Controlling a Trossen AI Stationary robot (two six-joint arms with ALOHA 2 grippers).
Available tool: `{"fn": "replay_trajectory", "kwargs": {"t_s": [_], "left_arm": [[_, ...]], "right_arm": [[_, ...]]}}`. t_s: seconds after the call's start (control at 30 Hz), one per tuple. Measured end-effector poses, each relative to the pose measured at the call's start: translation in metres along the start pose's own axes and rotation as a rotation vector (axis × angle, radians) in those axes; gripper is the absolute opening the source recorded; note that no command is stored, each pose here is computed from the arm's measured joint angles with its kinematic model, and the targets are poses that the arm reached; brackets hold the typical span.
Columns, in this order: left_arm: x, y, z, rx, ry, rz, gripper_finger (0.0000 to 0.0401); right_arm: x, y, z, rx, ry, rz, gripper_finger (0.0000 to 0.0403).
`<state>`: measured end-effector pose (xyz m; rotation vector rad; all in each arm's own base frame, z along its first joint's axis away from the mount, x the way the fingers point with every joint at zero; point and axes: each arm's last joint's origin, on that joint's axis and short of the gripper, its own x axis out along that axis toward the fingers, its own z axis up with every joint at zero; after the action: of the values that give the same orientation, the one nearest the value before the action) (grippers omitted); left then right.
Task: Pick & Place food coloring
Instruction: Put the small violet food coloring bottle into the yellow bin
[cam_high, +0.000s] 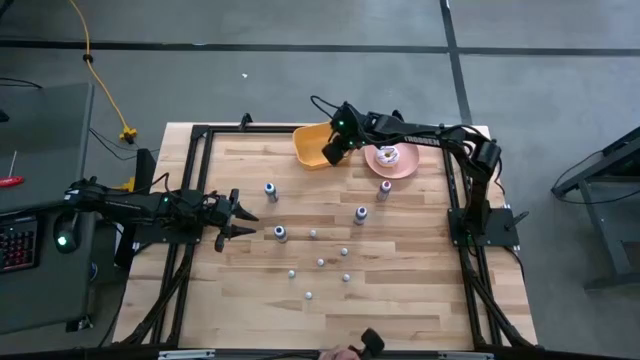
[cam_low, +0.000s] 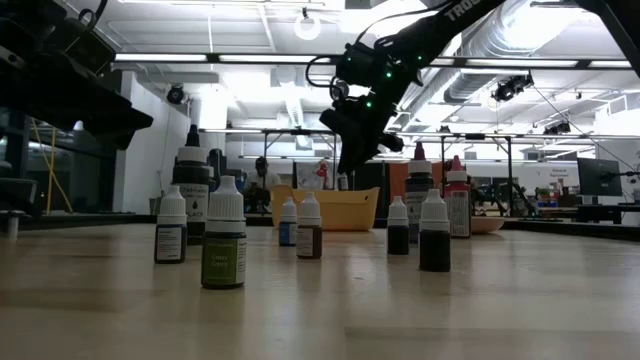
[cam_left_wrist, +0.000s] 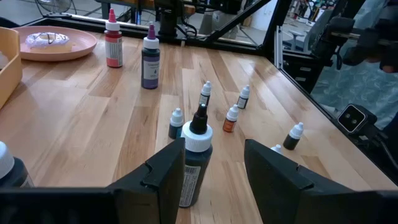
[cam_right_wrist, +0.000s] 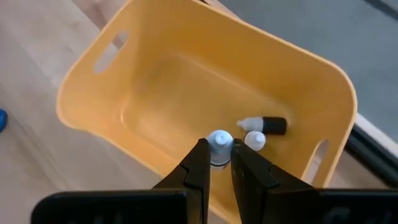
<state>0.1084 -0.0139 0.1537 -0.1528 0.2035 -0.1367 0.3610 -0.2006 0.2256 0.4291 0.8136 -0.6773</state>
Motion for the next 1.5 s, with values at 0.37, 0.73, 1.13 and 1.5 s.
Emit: {"fn": "replay_trajectory", "kwargs": {"t_s": [0.37, 0.73, 1.13, 1.5], "left_arm": [[0.0, 0.0, 0.0, 0.0, 0.0, 0.0, 0.0163], [0.0, 0.0, 0.0, 0.0, 0.0, 0.001, 0.0163], [0.0, 0.0, 0.0, 0.0, 0.001, 0.001, 0.0163], [0.0, 0.0, 0.0, 0.0, 0.001, 0.001, 0.0163]], "right_arm": [[-0.001, 0.007, -0.008, 0.058, 0.041, -0.066, 0.0041], [0.015, 0.013, -0.013, 0.095, 0.025, -0.1, 0.0041], [0.033, 0.01, -0.036, 0.246, -0.007, -0.094, 0.0041], [0.039, 0.01, -0.047, 0.25, -0.026, -0.1, 0.0041]]}}
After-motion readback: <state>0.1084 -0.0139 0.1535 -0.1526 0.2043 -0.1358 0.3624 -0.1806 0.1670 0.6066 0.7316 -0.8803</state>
